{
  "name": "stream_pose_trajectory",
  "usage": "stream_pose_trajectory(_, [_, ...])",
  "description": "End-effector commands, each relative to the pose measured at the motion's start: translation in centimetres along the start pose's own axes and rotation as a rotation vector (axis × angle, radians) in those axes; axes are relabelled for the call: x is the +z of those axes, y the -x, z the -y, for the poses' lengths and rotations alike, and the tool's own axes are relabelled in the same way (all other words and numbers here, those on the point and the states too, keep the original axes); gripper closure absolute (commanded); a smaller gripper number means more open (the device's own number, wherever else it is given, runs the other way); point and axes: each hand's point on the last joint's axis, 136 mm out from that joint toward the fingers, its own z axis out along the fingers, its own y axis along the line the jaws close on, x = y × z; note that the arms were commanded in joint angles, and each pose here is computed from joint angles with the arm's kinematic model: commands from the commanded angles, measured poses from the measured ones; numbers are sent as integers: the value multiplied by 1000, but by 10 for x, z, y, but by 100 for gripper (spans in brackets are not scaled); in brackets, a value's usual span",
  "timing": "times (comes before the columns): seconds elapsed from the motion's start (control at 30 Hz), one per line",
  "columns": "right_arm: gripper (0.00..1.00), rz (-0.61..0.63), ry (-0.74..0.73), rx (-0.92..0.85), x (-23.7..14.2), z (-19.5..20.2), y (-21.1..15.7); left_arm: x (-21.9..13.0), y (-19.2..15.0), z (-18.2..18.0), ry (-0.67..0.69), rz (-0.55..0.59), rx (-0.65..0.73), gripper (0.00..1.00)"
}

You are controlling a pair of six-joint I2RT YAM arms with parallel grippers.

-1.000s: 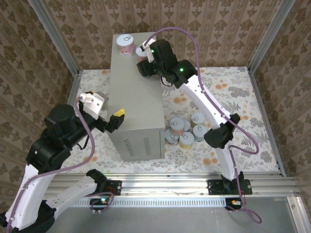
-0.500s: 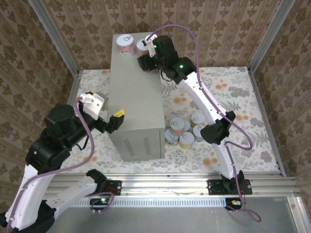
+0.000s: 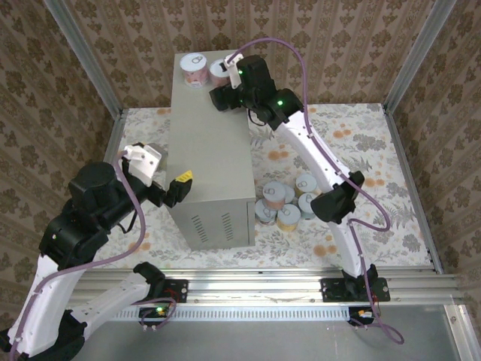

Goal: Place and organize the canned foods onto the counter

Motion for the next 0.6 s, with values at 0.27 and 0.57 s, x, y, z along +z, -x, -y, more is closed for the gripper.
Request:
stream_pose_trajectory(0.27, [25, 18, -44, -4, -22, 10, 5, -7, 13, 1, -13, 36, -35, 0])
stream_pose_trajectory(0.57, [32, 10, -62, -5, -7, 14, 3, -6, 15, 1, -17, 34, -41, 0])
